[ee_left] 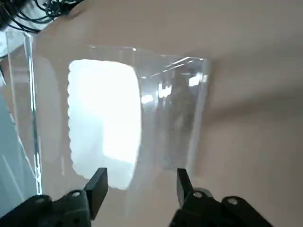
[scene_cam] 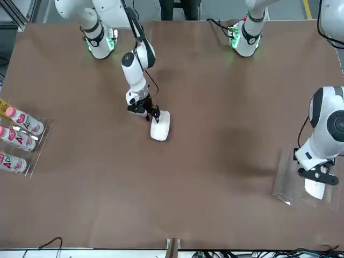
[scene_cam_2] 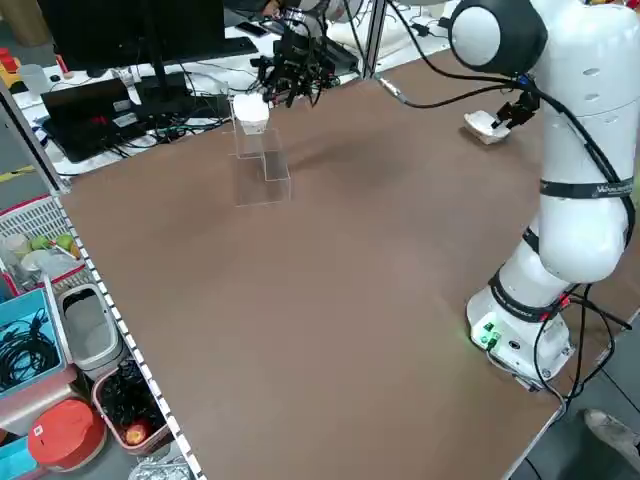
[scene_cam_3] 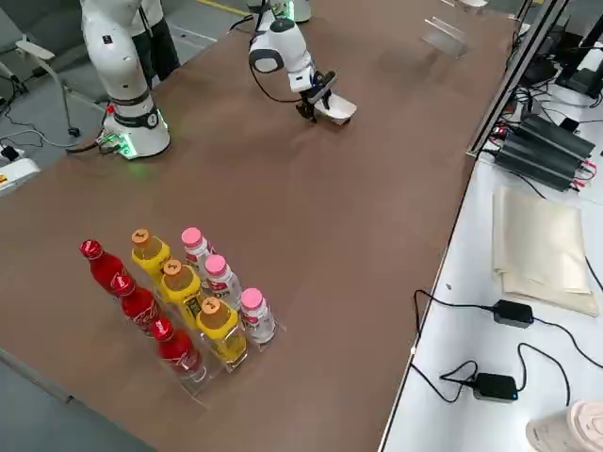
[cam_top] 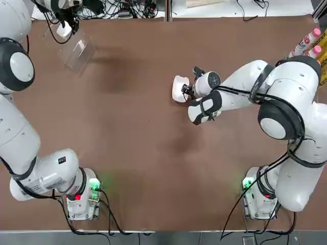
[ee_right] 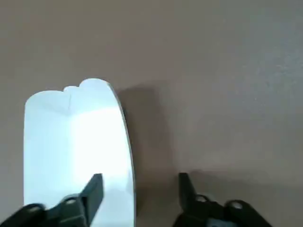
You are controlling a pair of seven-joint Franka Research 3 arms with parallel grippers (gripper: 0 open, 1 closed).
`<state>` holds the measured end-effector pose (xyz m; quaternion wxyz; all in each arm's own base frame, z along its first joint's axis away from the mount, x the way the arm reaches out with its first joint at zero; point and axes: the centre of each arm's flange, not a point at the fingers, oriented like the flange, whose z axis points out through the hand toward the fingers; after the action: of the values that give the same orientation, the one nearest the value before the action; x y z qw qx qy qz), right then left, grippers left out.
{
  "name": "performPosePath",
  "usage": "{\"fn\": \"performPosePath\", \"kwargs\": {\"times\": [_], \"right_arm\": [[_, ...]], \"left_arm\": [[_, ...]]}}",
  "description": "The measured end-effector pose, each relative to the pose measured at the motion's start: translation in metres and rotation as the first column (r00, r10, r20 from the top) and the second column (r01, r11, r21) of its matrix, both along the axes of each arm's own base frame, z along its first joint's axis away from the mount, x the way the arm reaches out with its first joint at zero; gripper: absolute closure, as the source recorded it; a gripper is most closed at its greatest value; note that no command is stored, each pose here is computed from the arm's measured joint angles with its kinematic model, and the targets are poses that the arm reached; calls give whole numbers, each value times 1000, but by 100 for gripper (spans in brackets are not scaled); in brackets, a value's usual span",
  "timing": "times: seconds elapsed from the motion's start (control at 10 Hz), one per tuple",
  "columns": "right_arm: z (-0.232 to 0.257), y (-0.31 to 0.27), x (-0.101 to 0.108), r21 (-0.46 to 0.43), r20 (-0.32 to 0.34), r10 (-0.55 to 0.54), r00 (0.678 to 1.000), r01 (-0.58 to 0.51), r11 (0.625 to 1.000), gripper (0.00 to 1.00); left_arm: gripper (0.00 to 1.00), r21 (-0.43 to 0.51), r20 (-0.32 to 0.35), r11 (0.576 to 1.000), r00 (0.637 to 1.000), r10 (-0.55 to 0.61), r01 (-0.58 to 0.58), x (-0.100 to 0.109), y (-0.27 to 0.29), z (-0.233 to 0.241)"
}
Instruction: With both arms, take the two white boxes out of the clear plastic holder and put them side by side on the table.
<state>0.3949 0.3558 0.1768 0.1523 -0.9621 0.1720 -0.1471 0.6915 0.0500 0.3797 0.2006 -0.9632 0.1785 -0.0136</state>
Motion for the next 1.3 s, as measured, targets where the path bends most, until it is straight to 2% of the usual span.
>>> {"fn": "performPosePath", "kwargs": {"times": [0.1,0.2,0.3,0.4,0.5,0.6,0.7,0.8,1.0,1.1,1.3], "right_arm": [[1,-1,2,4,1,-11,1000,11,1000,50],[2,-1,4,11,0,-27,1000,27,1000,56],[3,0,6,18,1,-38,999,38,999,67],[4,1,6,20,1,-39,999,39,999,71],[4,1,6,25,-2,-53,999,53,998,87],[5,1,7,33,-3,-67,998,67,997,98],[6,1,8,37,-2,-73,997,73,997,98],[6,1,9,38,-1,-77,997,77,996,98],[10,-6,19,40,7,-98,995,98,994,98],[14,-13,27,37,-2,-114,993,114,993,98],[39,-32,56,44,-51,-156,986,159,986,98]], "left_arm": [[35,23,3,999,1000,-31,31,4,6,-15],[38,31,-5,998,999,-50,50,8,8,-29],[43,27,-14,998,998,-59,60,10,10,-39],[58,23,-25,998,998,-64,64,12,12,-46],[76,21,-26,997,997,-67,68,14,14,-48],[88,19,-14,998,998,-64,65,17,15,-43],[96,3,3,999,999,-53,53,20,15,-35],[98,-14,16,999,999,-44,44,22,14,-29],[98,-77,22,997,1000,19,-17,22,1,-18],[98,-125,15,989,996,83,-81,19,-14,-11],[98,-170,-46,968,983,178,-184,5,-74,1]]}}
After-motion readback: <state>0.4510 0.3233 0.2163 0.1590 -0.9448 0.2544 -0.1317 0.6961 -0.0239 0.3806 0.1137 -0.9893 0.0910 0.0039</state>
